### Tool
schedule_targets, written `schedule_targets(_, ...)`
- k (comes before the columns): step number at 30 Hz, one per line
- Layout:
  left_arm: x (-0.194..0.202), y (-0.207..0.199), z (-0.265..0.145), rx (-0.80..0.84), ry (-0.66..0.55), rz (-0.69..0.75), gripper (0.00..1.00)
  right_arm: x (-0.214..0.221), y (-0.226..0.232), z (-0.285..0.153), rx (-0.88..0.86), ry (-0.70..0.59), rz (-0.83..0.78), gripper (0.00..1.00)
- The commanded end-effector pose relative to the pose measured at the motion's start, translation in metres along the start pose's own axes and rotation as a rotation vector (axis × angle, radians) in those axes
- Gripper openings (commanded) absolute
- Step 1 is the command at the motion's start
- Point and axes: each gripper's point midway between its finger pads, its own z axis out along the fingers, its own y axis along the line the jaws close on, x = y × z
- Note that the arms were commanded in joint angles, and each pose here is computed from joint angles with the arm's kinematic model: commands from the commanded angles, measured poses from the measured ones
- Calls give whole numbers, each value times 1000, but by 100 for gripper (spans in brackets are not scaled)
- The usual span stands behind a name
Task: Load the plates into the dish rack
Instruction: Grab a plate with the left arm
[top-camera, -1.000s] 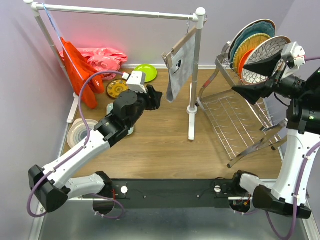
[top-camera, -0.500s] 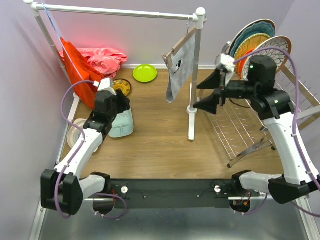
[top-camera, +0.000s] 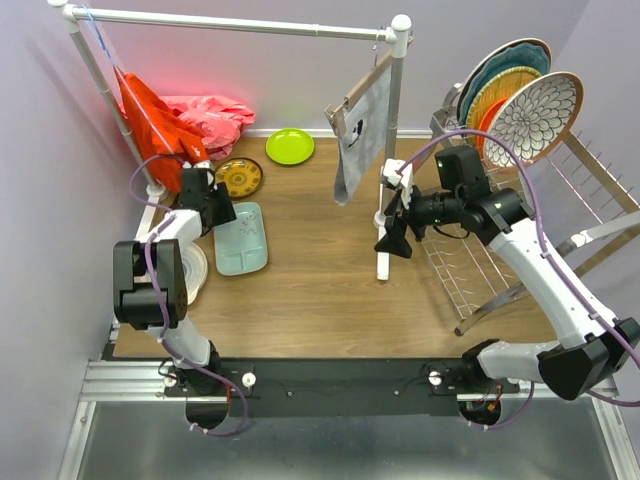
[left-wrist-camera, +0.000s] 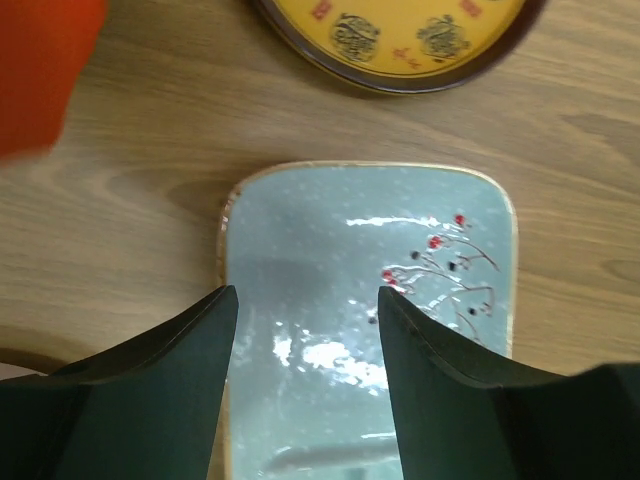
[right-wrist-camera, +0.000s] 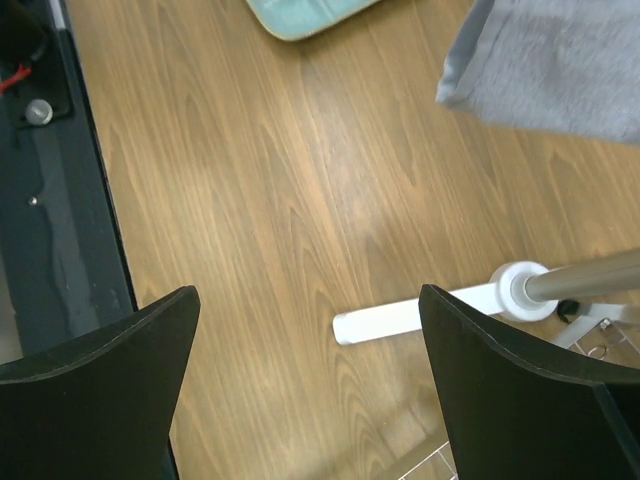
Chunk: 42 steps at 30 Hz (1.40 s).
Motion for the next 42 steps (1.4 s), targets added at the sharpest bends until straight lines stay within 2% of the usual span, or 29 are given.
schedule_targets(1,-6,9,0,-13,25,52,67,21,-1,3,17,60,-22,99)
schedule_targets(7,18,28,10,-82,104,38,67,23,-4,8,18,56,-19,100)
schedule_targets(15,33,49,13,-118,137,8,66,24,-4,14,-9,54,-9,100)
schedule_targets(30,70,29,19,102,258,-53,34,20,1,14,-30,36,5,100)
schedule_targets(33,73,25,17,148,262,-65,22,22,2,15,-31,39,7,100)
schedule_targets(34,75,24,16,162,267,-69,13,21,2,14,-31,37,7,100)
schedule_targets(36,76,18,15,203,271,-74,0,22,2,14,-33,36,11,100)
schedule_targets(40,69,-1,5,308,243,-72,0,22,3,15,-35,37,12,100)
schedule_targets(42,53,-15,-7,385,191,-59,0,23,4,15,-40,39,22,100)
